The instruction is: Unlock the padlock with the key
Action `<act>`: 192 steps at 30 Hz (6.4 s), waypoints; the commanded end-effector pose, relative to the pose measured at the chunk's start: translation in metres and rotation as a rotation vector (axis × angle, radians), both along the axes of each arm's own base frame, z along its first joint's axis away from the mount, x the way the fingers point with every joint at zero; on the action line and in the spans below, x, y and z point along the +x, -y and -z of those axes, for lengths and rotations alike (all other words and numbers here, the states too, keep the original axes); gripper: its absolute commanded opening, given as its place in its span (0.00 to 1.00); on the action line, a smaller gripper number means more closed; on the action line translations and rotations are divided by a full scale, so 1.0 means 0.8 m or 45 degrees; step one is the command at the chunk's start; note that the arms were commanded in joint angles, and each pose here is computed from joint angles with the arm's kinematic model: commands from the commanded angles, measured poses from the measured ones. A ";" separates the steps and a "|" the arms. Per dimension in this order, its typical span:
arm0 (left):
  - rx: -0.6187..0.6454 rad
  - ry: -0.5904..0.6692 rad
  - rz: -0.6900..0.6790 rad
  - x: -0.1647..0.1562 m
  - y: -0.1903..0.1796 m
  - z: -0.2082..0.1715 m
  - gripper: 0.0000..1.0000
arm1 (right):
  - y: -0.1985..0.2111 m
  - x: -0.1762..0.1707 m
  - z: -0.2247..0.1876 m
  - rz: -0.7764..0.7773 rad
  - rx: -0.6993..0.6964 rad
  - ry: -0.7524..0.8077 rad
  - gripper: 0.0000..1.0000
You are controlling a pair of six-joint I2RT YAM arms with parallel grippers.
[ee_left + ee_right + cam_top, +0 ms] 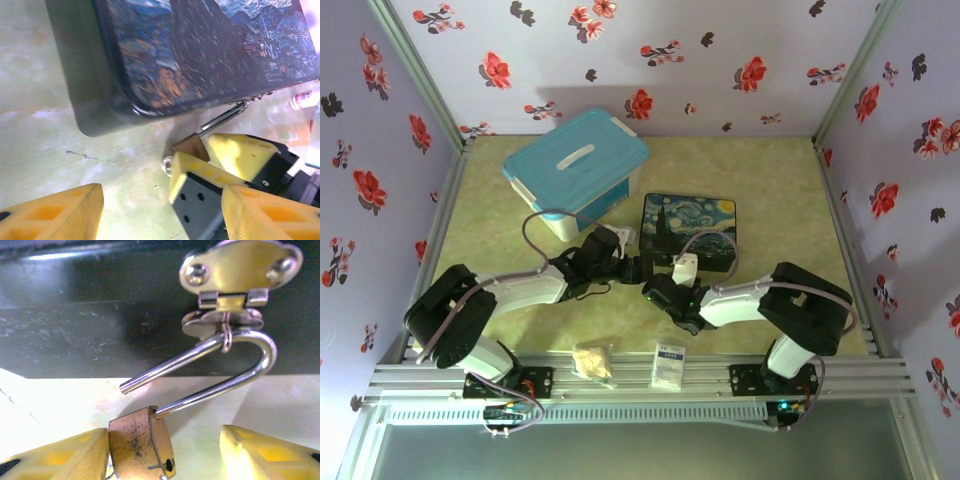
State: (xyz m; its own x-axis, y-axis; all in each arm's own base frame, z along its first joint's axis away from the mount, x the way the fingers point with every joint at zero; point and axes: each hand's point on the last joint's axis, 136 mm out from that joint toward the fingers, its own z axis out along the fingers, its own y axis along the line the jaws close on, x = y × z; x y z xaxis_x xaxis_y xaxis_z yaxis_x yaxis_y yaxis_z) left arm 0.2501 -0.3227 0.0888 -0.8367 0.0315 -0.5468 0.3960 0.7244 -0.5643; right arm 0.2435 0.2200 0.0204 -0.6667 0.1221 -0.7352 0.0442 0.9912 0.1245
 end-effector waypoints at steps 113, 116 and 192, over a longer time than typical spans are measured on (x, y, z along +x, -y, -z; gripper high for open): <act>-0.071 0.079 -0.048 0.025 0.019 -0.026 0.63 | 0.070 -0.035 0.006 -0.080 0.522 -0.234 0.26; -0.054 0.159 -0.059 0.036 0.018 -0.051 0.62 | 0.073 -0.037 0.007 -0.075 0.512 -0.231 0.19; 0.905 0.424 0.435 0.032 0.016 0.073 0.44 | 0.102 0.067 -0.076 0.327 0.991 0.138 0.00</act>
State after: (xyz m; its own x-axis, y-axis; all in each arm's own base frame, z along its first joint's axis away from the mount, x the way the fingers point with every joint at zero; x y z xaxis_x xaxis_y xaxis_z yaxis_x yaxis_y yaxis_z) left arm 0.3071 -0.3923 0.1055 -0.4303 0.4752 -0.7675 0.6917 0.7198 0.0578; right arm 0.2835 0.1614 0.0687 -0.5436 0.7611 -0.3540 0.1739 0.5147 0.8396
